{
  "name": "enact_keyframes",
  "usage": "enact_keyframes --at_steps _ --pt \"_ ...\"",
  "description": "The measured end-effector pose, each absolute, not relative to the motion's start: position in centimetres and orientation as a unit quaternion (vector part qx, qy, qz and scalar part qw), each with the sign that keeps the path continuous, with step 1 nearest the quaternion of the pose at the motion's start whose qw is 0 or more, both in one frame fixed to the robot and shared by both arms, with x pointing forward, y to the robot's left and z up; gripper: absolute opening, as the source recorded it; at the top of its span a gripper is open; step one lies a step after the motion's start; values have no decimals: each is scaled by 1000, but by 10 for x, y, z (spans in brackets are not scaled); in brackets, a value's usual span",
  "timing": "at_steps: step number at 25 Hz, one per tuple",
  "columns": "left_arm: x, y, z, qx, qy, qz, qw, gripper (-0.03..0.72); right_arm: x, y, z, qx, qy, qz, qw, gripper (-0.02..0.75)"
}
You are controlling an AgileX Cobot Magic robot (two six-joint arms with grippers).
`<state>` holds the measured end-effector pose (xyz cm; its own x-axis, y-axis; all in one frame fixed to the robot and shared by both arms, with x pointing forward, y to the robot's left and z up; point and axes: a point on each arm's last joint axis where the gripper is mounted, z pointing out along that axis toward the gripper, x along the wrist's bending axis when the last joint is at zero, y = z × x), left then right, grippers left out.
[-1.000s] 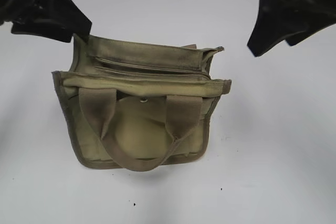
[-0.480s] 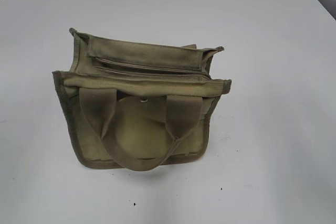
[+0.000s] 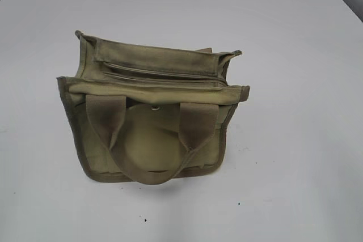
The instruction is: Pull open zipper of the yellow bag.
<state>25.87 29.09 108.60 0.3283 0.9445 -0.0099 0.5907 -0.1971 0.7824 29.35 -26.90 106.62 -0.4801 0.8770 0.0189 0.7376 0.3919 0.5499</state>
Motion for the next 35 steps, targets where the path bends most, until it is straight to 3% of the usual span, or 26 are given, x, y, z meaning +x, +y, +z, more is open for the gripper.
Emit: enact_keyframes --at_steps 5,11,35 --pt "232 298 1064 712 508 279 396 386 274 -276 1045 486 815 274 159 585" --pt "231 299 1060 694 496 301 427 386 273 -278 1043 472 800 314 196 585" --pt "234 298 1057 694 497 300 426 382 272 -276 1042 475 797 319 192 586"
